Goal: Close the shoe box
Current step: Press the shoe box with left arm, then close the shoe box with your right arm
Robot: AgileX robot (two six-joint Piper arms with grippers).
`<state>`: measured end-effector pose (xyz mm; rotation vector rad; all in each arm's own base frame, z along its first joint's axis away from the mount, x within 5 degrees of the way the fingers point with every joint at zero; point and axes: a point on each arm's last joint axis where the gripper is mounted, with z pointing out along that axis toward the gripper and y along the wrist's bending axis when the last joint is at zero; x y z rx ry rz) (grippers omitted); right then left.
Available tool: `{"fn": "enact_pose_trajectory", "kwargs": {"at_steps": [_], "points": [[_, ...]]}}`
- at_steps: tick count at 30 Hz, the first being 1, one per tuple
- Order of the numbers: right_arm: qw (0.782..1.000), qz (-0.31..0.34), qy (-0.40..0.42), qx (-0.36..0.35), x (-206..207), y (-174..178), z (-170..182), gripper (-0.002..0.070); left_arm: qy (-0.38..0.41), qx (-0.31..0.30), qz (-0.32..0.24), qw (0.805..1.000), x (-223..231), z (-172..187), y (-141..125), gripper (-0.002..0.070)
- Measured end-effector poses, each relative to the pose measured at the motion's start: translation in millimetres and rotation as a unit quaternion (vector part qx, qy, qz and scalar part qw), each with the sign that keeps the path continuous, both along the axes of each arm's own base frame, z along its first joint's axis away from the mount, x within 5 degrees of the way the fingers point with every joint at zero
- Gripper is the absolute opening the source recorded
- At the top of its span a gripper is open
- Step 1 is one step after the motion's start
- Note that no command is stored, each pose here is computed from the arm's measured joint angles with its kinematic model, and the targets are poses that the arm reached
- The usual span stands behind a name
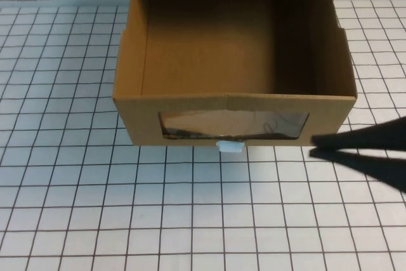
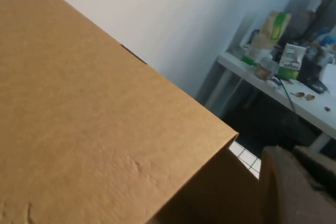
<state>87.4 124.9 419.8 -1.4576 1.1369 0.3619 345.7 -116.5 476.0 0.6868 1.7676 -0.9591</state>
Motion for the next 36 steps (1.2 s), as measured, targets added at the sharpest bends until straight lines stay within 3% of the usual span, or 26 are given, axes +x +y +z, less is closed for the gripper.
{"fn": "enact_pose_trajectory", "kwargs": {"at_steps": [6, 12, 16, 26, 32, 36], "points": [[0.993, 0.071, -0.075, -0.055, 12, 29, -27, -0.0015, 0.04, -0.001, -0.055, 0.998, 64, -28, -46, -0.0002], [0.973, 0.113, -0.176, -0.103, 26, 53, -56, -0.0015, 0.093, 0.009, -0.071, 0.993, 103, -72, -85, -0.0002], [0.961, 0.145, -0.2, -0.125, 38, 74, -78, -0.0015, 0.127, -0.003, -0.07, 0.989, 119, -97, -90, -0.0002], [0.941, 0.169, -0.248, -0.154, 78, 121, -132, -0.0015, 0.133, -0.013, -0.067, 0.989, 120, -97, -91, -0.0002], [0.949, 0.134, -0.211, -0.192, 100, 134, -167, -0.0015, 0.134, -0.014, -0.068, 0.989, 120, -97, -91, -0.0002], [0.95, 0.123, -0.207, -0.197, 118, 145, -171, -0.0015, 0.135, -0.015, -0.068, 0.988, 120, -97, -91, -0.0002]]}}
